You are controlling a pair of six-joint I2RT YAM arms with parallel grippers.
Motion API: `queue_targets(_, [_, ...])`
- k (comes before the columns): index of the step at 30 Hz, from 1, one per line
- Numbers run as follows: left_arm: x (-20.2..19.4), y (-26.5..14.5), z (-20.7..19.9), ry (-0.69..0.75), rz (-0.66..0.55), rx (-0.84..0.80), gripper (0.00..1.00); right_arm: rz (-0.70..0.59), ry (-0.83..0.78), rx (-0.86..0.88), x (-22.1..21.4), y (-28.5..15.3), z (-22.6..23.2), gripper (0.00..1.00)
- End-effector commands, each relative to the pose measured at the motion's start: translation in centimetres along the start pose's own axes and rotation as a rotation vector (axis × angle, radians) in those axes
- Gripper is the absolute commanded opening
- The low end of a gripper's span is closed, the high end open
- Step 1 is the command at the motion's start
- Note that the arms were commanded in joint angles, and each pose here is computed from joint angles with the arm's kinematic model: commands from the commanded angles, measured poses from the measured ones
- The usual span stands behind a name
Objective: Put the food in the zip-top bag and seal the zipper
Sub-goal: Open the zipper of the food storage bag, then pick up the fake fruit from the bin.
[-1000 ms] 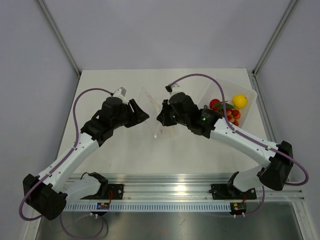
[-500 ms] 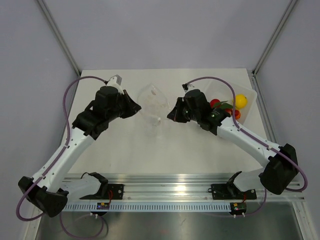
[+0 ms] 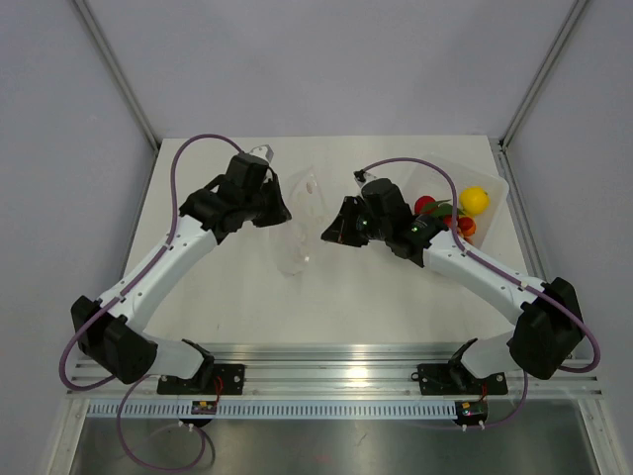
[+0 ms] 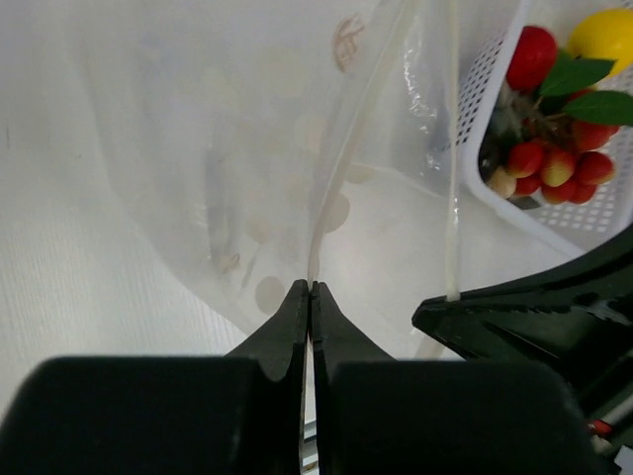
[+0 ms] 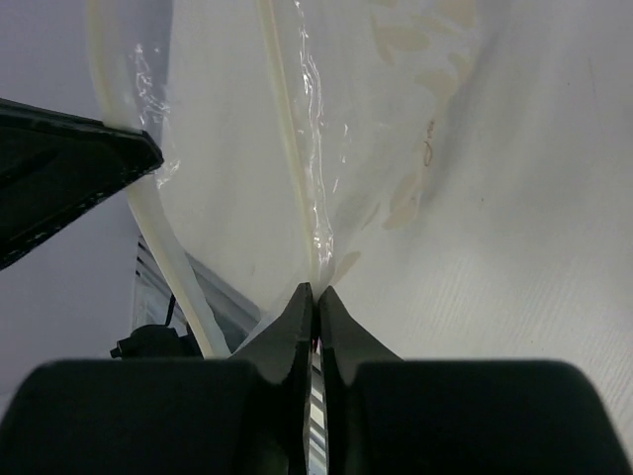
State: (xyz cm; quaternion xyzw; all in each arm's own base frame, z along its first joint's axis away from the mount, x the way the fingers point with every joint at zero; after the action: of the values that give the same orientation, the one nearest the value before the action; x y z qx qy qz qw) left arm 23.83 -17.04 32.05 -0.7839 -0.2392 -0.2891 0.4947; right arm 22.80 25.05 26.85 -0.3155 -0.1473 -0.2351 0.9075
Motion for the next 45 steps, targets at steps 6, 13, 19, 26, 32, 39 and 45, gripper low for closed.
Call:
queue_targets(6, [-1.1, 2.9, -0.6, 0.042, 0.042, 0.007, 0.0, -0.143, -0.083, -0.23, 0.8, -3.4, -2.3, 0.45])
queue_targets(13, [-1.4, 4.7, -0.6, 0.04, 0.056, 0.002, 0.0, -0.355, -0.2, -0.311, 2.5, -8.9, -2.4, 0.63])
queue_targets(19, [-1.3, 4.9, -1.0, 0.042, 0.074, -0.027, 0.0, -0.453, -0.253, -0.548, 6.2, -10.4, -5.3, 0.6])
queue_targets(26, [-1.4, 4.7, -1.1, 0.04, 0.08, -0.045, 0.0, -0.336, -0.277, -0.824, 9.9, -7.3, -10.2, 0.62])
queue_targets(32, [-1.8, 4.4, -0.8, 0.043, 0.083, -0.045, 0.0, -0.249, -0.297, -0.902, 11.0, -5.5, -12.0, 0.65])
queue_targets(39, [-1.6, 4.1, -1.1, 0.05, 0.088, -0.072, 0.0, -0.144, -0.353, -0.962, 11.2, -4.2, -13.8, 0.67])
queue_targets(45, [-2.0, 4.5, -1.0, 0.046, 0.11, -0.071, 0.0, -0.127, -0.442, -0.979, 11.5, -3.2, -14.9, 0.69])
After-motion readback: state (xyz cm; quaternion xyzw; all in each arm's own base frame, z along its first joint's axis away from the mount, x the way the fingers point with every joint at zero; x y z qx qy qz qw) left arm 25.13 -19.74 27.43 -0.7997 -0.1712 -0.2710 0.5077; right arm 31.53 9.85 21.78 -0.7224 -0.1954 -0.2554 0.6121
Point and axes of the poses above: each gripper's point midway between its finger pads, its own y axis out along the fingers, its own z axis along the line the jaws close on, x = y × z, the point moved 10 cm from there along -y, back along the fingers, and after that the axes turned 9 degrees about y, right-handed, at the moved point
